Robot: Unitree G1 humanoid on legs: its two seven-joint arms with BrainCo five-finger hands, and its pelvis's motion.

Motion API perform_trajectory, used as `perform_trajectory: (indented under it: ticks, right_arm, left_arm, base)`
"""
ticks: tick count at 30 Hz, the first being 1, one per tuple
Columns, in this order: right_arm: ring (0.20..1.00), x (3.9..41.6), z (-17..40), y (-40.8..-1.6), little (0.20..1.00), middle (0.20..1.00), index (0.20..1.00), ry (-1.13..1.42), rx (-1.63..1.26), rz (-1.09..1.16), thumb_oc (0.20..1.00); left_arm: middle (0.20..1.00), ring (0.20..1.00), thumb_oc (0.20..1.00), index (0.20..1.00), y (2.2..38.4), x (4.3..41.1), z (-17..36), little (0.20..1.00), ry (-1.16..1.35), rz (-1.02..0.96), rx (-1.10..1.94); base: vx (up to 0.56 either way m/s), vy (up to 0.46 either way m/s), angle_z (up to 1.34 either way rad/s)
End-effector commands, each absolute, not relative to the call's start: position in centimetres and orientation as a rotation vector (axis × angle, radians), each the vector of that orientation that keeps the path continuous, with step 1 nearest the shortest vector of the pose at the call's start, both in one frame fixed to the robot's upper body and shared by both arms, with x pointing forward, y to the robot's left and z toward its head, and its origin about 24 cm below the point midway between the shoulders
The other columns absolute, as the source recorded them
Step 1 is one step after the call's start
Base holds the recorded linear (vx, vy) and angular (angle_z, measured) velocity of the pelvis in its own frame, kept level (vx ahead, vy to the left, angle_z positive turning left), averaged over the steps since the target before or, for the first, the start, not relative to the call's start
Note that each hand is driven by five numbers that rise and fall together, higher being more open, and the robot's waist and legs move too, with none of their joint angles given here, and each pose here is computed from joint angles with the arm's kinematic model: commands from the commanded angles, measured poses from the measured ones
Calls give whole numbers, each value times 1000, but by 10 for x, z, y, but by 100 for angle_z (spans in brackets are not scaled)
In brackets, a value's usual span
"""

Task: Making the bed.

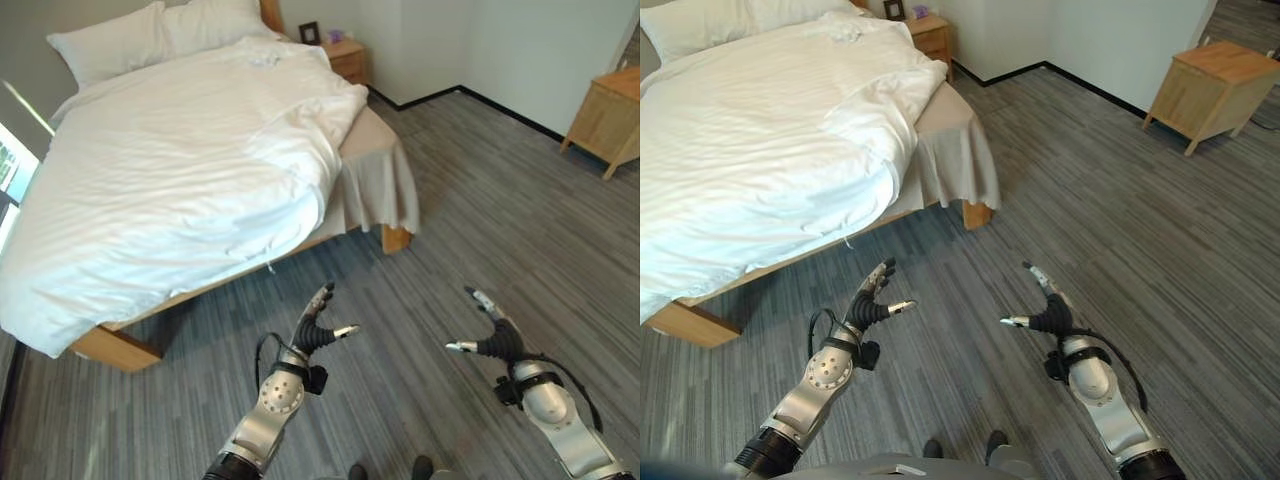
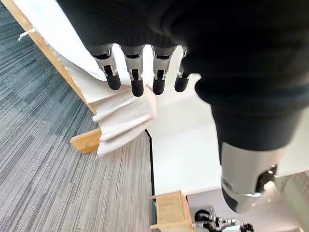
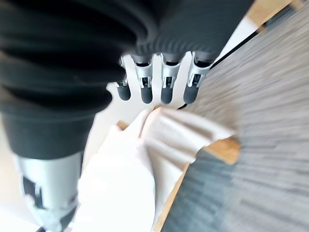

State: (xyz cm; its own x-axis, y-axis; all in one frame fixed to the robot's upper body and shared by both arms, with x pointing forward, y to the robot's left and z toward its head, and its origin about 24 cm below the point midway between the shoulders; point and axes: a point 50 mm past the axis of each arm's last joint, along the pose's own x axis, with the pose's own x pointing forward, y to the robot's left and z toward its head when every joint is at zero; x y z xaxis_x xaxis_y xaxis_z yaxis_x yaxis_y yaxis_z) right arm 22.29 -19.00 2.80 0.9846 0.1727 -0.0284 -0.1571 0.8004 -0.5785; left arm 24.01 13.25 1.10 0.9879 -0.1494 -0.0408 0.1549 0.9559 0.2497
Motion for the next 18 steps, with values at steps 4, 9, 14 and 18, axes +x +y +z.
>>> perform_trajectory:
  ticks: [4,9,14,18]
  right_arm:
    - [1000,230,49,-160,1000,1000,1000,-196,-585,222,1000]
    - [1000,250,67,-144,1000,1000,1000,-286,-583,261,1000]
    - [1000,250,65,-136,1000,1000,1000,-288,-546,303,1000]
    - [1000,252,104,-135,1000,1000,1000,-423,-518,349,1000]
  left_arm:
    - [1000,1000,1000,1000,126,257,58,1000,-224,-134,201]
    - [1000,1000,1000,1000,119,266,80,1000,-318,-155,155]
    - [1000,1000,1000,1000,120,267,80,1000,-319,-151,129]
    - [1000,1000,1000,1000,118,266,82,1000,-323,-153,92]
  base:
    - [-23,-33,3]
    - [-133,-98,-14]
    - [74,-141,-58]
    - [51,-237,-68]
